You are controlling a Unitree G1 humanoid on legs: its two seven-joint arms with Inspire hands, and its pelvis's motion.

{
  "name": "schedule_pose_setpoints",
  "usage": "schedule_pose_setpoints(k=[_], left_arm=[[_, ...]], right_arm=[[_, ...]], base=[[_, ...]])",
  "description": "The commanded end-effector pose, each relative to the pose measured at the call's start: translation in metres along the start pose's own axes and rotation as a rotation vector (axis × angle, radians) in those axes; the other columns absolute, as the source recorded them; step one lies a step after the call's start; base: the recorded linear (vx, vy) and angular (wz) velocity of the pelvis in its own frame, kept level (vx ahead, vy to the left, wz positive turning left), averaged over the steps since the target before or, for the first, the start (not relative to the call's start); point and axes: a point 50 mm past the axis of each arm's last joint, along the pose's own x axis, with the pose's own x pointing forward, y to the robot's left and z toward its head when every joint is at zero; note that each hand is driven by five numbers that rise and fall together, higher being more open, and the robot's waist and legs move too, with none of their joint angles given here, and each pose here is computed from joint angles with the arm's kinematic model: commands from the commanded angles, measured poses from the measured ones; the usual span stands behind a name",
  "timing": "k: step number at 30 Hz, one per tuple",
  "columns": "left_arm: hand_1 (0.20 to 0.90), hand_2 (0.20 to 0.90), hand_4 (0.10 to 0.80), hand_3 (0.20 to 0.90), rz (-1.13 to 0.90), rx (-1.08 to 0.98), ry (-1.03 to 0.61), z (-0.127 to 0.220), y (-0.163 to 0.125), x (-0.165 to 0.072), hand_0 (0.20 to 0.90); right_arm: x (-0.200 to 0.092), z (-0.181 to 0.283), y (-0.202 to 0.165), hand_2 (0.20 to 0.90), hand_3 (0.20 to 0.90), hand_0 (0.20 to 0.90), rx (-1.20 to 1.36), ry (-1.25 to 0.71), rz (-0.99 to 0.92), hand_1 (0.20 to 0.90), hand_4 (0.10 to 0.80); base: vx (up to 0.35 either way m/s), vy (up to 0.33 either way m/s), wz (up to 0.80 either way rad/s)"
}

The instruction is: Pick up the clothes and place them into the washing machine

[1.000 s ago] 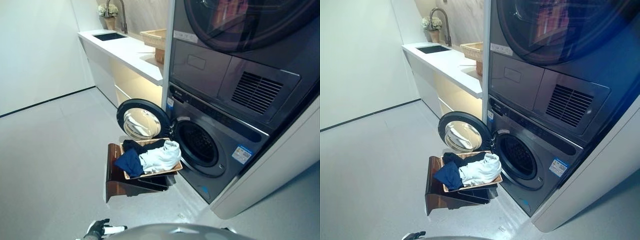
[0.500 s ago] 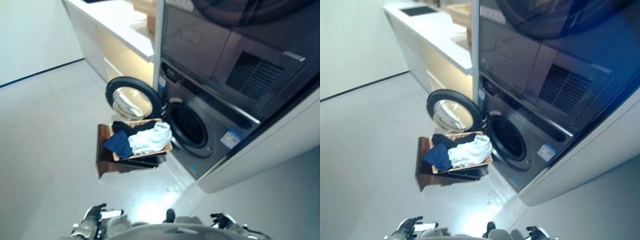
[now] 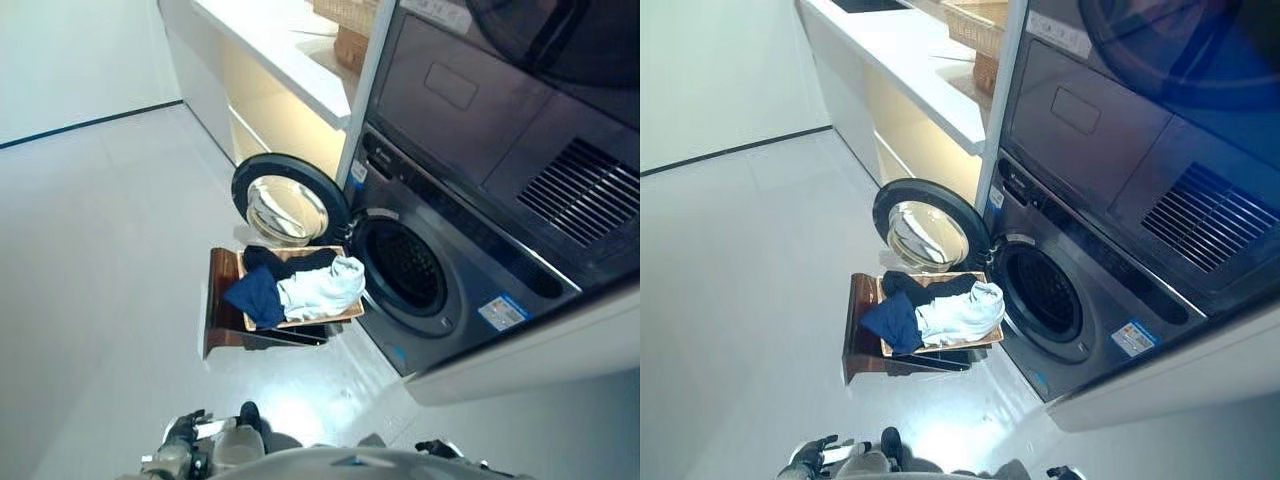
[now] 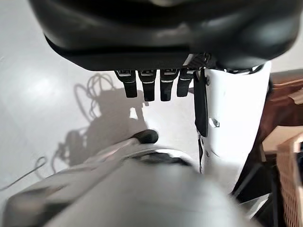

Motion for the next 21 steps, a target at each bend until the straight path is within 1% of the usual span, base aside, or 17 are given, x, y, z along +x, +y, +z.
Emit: schedule_pose_setpoints(k=[1,5,8,14,15,18,21], left_arm=[[0.9,0.9,0.8,0.9,-0.041,0.039,-0.069,0.02,-0.016,0.001,0.9],[0.9,0.9,0.8,0.9,-0.034,0.082,-0.101,0.03,-0.009,0.002,0.9],[0.9,0.9,0.8,0.9,-0.032,0.111,-0.101,0.031,-0.006,0.003,0.9],[0.9,0.9,0.8,0.9,-0.035,0.124,-0.09,0.029,-0.007,0.002,0.9],[0.9,0.9,0.8,0.9,-0.034,0.126,-0.074,0.023,-0.007,0.002,0.9],[0.9,0.9,0.8,0.9,-0.037,0.125,-0.04,0.011,-0.007,0.001,0.9],[0.9,0.9,0.8,0.9,-0.051,0.123,-0.039,0.01,-0.013,0.0,0.9]], right_arm=[[0.002,0.029,-0.023,0.9,0.9,0.9,0.053,-0.113,-0.066,0.9,0.8],[0.002,0.034,-0.023,0.9,0.9,0.9,0.062,-0.132,-0.055,0.9,0.8],[0.002,0.031,-0.021,0.9,0.9,0.9,0.055,-0.125,-0.05,0.9,0.8],[0.002,0.028,-0.017,0.9,0.9,0.9,0.03,-0.113,-0.043,0.9,0.8],[0.002,0.027,-0.015,0.9,0.9,0.9,0.015,-0.112,-0.036,0.9,0.8],[0.001,0.028,-0.012,0.9,0.9,0.9,-0.006,-0.123,-0.024,0.9,0.8],[0.001,0.029,-0.013,0.9,0.9,0.9,-0.043,-0.127,-0.023,0.9,0.8]], base=[[0.38,0.312,-0.05],[0.258,0.208,0.0],[0.271,0.093,0.39],[0.253,-0.079,0.16],[0.252,-0.107,0.16],[0.246,-0.179,0.15],[0.177,-0.222,0.2]])
